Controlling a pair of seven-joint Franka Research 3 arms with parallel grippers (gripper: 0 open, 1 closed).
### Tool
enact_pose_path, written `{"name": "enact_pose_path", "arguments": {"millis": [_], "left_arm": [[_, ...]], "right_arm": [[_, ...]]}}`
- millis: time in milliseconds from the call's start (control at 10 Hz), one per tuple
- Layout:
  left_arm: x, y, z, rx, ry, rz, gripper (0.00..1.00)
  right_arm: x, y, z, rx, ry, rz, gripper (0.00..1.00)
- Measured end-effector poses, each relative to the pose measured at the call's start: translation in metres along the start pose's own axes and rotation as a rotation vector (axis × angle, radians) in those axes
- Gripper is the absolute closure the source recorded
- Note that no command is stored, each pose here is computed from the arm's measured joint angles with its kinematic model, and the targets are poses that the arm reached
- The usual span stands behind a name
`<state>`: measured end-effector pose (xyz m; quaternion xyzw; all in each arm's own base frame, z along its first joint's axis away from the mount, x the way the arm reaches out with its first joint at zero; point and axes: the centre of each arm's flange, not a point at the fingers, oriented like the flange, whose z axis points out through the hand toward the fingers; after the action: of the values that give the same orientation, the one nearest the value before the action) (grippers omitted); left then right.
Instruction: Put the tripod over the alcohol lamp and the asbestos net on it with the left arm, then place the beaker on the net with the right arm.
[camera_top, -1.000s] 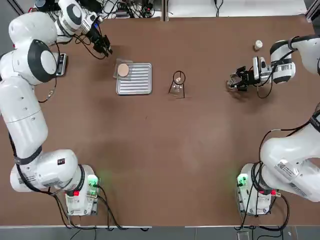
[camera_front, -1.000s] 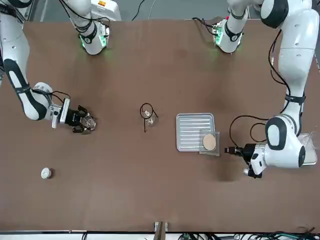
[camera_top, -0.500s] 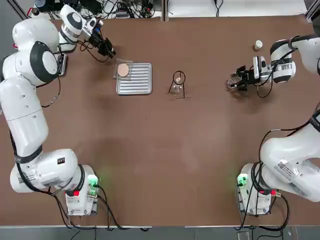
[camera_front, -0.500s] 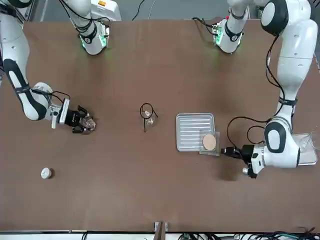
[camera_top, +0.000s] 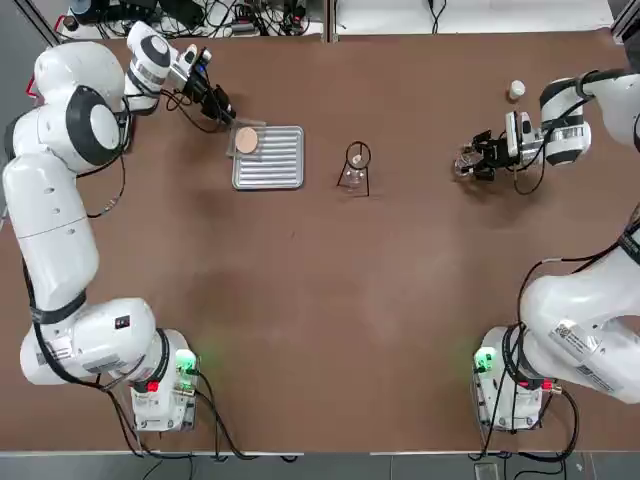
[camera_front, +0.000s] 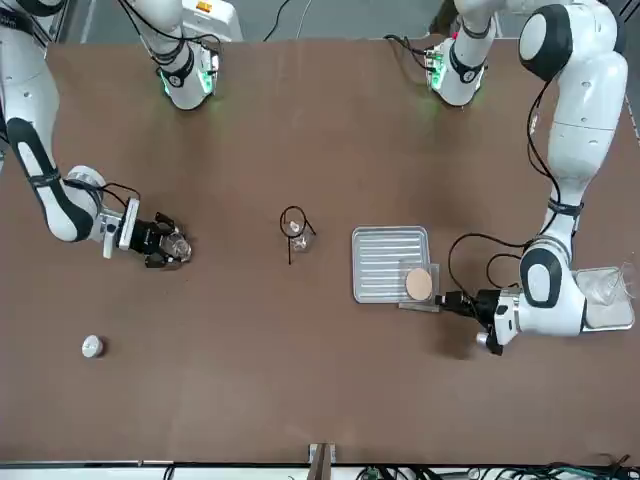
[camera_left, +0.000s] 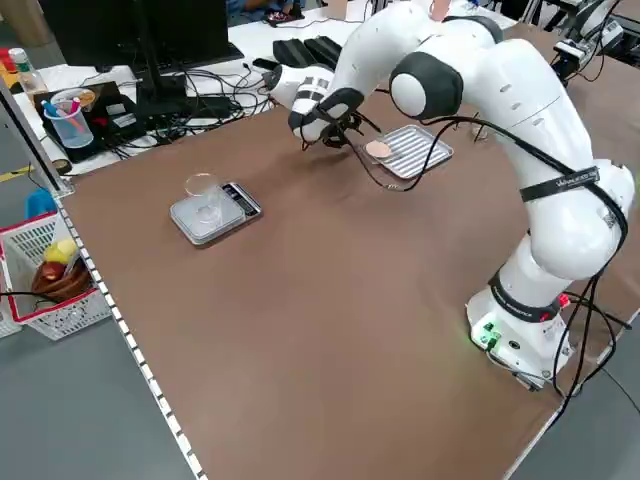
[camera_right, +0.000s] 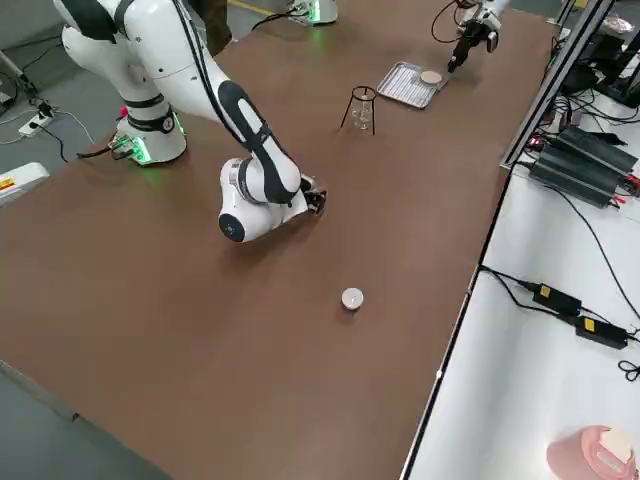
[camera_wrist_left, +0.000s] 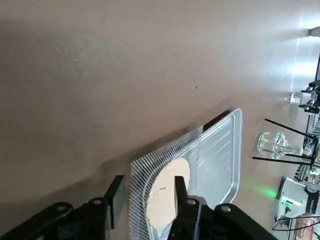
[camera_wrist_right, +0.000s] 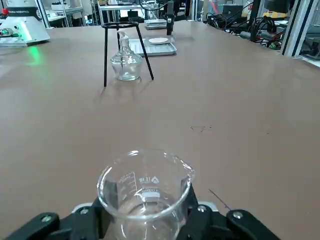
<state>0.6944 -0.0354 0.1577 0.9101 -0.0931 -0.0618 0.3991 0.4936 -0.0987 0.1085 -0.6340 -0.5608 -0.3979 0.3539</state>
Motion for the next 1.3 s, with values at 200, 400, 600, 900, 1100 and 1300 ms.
{"name": "enact_pose_path", "arguments": {"millis": [200,400,600,900,1100,1300], "left_arm": [[0.002,-0.004,0.003,0.017,0.019,-0.001,0.52],[0.002,-0.005,0.014,0.015,0.009,-0.002,0.53],[0.003,-0.004,0.018,0.021,0.011,0.001,0.55],[0.004,-0.004,0.018,0.022,0.013,0.001,0.65],[0.004,-0.004,0.018,0.022,0.014,-0.002,0.71],[0.003,-0.004,0.018,0.021,0.013,-0.004,0.80]], "right_arm": [[-0.002,0.001,-0.003,-0.003,-0.007,0.004,0.41],[-0.001,0.003,-0.003,-0.001,-0.011,0.008,0.41],[-0.001,0.004,-0.003,0.004,-0.014,0.009,0.41],[-0.001,0.004,-0.003,0.006,-0.015,0.009,0.41],[-0.001,0.004,-0.003,0.006,-0.015,0.010,0.41],[-0.001,0.004,-0.003,0.006,-0.016,0.012,0.41]]}}
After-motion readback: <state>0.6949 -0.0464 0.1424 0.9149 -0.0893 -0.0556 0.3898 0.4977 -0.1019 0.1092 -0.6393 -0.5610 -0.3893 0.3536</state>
